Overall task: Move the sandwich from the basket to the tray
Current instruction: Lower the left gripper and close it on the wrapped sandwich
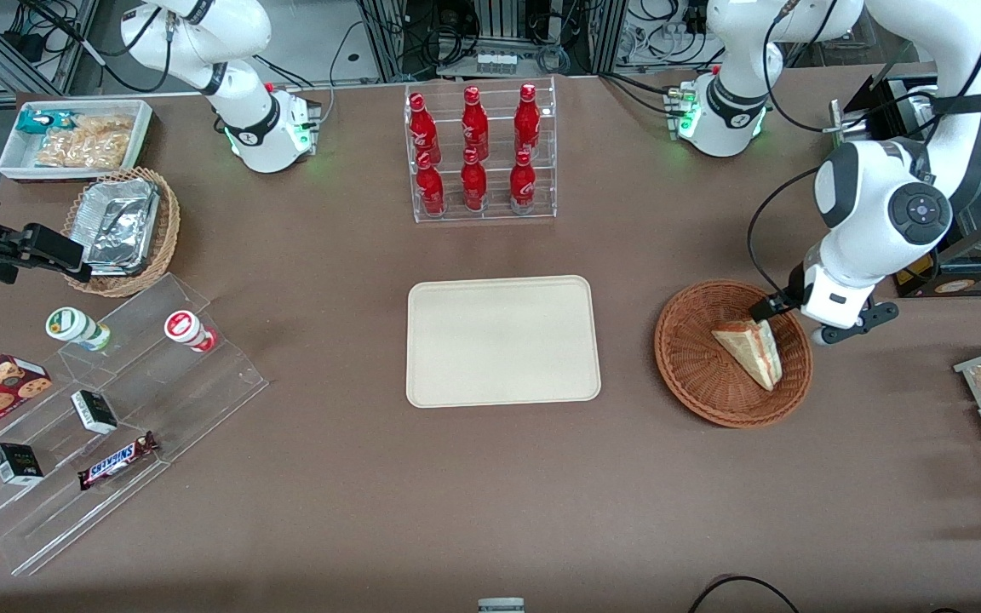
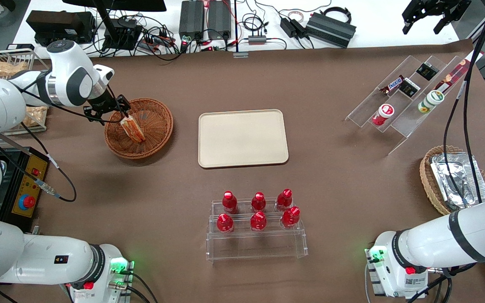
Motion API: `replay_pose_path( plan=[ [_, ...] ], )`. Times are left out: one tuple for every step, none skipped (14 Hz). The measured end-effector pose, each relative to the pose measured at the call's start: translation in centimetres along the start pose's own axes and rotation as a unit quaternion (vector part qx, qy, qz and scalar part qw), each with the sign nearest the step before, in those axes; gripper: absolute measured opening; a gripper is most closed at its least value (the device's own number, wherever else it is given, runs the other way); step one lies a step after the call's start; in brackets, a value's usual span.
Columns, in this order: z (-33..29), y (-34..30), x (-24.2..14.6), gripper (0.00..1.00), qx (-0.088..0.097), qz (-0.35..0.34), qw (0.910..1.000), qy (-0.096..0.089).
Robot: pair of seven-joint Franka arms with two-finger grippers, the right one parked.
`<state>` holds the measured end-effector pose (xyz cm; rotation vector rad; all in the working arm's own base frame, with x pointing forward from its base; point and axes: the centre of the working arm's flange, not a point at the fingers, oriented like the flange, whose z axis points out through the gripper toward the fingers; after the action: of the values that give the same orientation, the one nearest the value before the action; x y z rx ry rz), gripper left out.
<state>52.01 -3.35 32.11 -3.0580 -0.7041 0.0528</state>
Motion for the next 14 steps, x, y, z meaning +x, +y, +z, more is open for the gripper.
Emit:
replay_pose_path(
  plan=[
    [0.6,0.2,0.3,1.00,-0.004,-0.032,0.9995,0.006],
    [1.3,0.4,0.6,1.00,-0.007,-0.062,0.9980,0.012],
    [2.0,0.5,0.8,1.00,-0.011,-0.083,0.9964,0.017],
    [2.6,0.7,1.0,1.00,-0.014,-0.095,0.9952,0.021],
    [3.1,0.8,1.1,1.00,-0.016,-0.102,0.9944,0.025],
    [3.6,0.9,1.2,1.00,-0.018,-0.105,0.9940,0.027],
    [4.0,1.1,1.3,1.00,-0.019,-0.107,0.9937,0.028],
    [4.3,1.2,1.3,1.00,-0.019,-0.107,0.9937,0.028],
    [4.6,1.4,1.2,1.00,-0.018,-0.106,0.9939,0.026],
    [5.0,1.7,0.9,1.00,-0.016,-0.102,0.9944,0.024],
    [5.4,2.1,0.7,1.00,-0.014,-0.097,0.9950,0.021],
    [5.9,2.5,0.4,1.00,-0.012,-0.093,0.9955,0.017],
    [6.4,2.7,0.2,1.00,-0.009,-0.086,0.9961,0.013],
    [6.9,2.7,0.1,0.96,-0.005,-0.077,0.9970,0.009]
  ],
)
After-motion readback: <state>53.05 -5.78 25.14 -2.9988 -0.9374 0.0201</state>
